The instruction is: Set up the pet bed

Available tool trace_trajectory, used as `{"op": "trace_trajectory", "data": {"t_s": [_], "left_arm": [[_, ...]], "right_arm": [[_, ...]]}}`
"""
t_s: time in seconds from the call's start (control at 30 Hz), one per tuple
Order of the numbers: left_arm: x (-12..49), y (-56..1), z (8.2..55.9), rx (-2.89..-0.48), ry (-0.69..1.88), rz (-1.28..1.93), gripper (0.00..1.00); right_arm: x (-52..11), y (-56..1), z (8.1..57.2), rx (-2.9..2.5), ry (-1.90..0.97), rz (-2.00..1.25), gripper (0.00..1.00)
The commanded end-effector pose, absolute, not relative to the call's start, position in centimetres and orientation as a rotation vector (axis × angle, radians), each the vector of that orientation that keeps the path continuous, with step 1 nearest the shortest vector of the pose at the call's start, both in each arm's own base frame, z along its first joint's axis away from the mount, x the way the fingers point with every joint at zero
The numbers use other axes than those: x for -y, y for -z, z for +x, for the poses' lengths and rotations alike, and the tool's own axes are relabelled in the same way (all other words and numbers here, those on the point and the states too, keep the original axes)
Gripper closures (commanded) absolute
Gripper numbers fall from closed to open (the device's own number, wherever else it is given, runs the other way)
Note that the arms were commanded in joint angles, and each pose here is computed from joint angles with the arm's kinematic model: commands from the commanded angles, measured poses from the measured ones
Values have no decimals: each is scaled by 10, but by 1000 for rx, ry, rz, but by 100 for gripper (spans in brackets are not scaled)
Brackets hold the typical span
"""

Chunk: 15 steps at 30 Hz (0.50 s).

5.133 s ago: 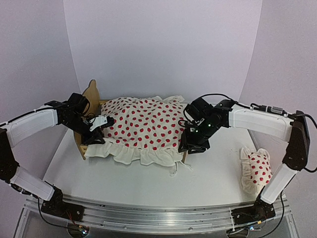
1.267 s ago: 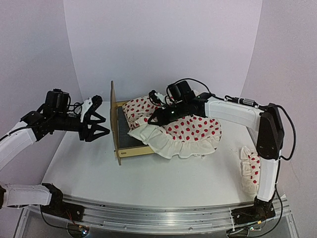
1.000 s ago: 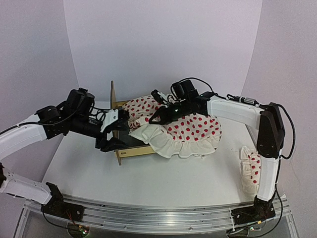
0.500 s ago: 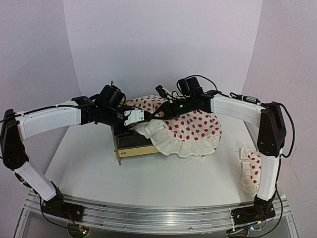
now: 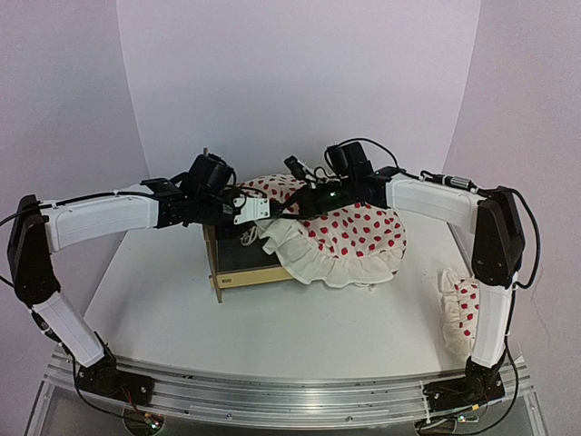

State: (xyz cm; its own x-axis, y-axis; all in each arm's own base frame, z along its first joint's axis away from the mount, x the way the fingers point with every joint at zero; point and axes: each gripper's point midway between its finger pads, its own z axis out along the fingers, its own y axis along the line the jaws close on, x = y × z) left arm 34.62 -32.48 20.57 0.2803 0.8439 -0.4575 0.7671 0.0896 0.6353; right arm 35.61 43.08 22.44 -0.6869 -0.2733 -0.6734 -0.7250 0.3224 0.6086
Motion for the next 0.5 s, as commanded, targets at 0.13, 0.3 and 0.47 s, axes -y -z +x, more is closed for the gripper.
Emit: {"op": "trace_trajectory", "data": {"t_s": [0.13,0.3,0.47], "left_arm": [[338,-242,347,-1454,7,1586,100],[343,-253,347,-1496,70,1538,100],[342,-257,350,-1500,68,1520,100]], "right_arm": [[-418,-257,362,-2094,-1267,-784,87],[-368,-253,377,-2166,-955,-530,60],[-326,-271,348,-2098,-695,-419,53]]}}
